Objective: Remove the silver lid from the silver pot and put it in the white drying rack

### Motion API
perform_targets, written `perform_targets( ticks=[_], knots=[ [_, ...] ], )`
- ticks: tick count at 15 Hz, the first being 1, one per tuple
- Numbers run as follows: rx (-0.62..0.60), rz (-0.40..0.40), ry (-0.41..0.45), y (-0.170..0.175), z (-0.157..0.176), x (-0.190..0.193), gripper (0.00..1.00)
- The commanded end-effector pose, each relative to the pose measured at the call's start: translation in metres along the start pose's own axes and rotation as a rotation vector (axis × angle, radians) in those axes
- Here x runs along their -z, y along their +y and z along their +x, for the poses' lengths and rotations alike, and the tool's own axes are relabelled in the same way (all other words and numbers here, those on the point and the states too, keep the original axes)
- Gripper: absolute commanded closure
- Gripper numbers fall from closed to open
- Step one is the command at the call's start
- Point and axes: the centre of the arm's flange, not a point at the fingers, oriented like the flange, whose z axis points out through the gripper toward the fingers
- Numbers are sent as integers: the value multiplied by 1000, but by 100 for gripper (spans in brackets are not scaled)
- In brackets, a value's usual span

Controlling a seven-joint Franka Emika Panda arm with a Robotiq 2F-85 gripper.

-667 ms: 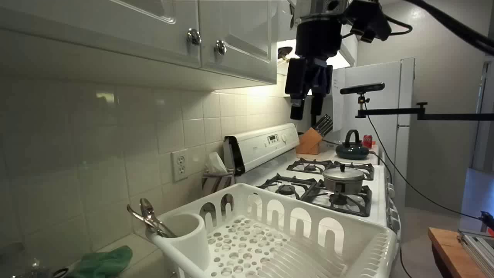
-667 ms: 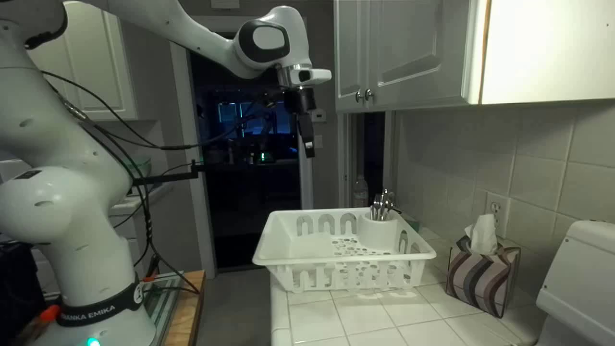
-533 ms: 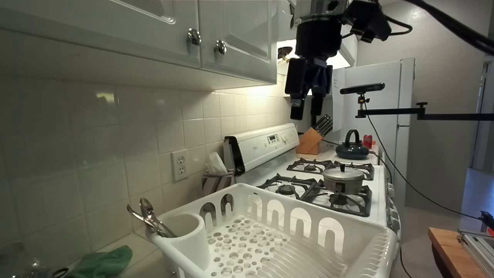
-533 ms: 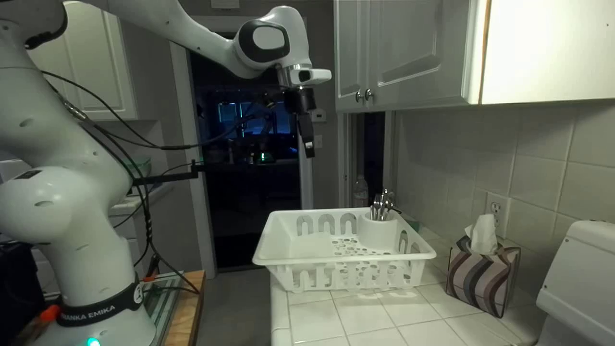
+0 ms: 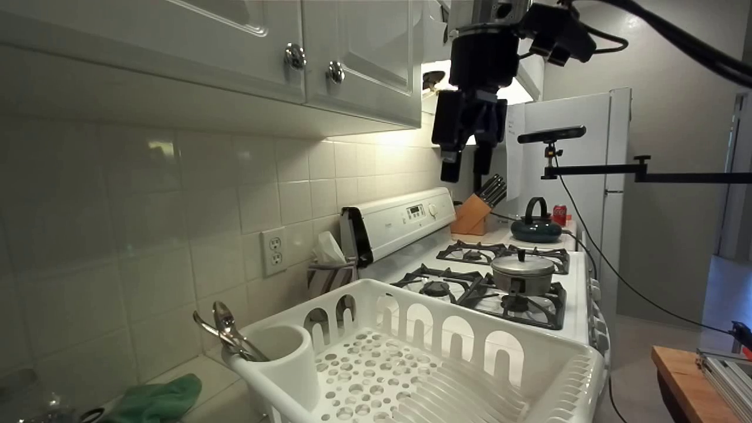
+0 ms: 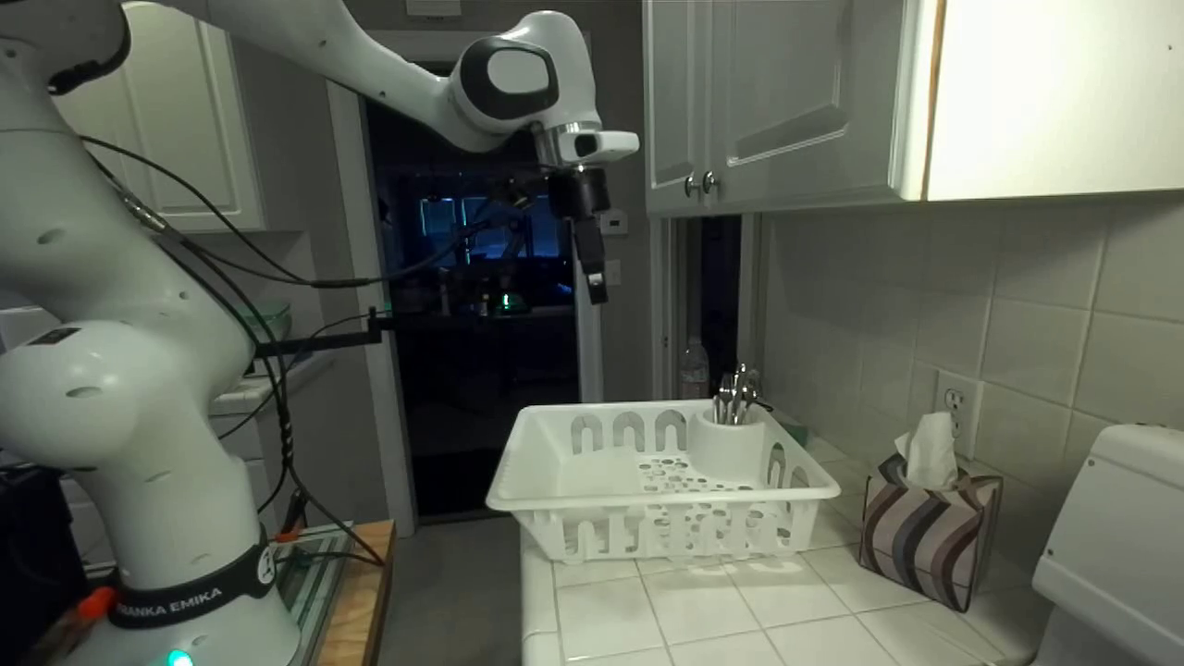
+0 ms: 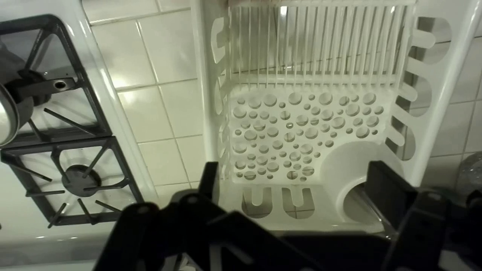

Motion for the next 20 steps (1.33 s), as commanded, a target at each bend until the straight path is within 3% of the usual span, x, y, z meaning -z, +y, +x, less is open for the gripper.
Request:
perform_targets(
  ticks=[1,6,10,14,20],
  knots=[
    [-71,-46,66,29,13,-19,0],
    [-135,-19,79,88,14,-64,0],
    [-93,12,161,126,15,-79,0],
    [-51,-18,223,175,28,-83,0],
    [-36,-112,196,245,27,-104,0]
  ],
)
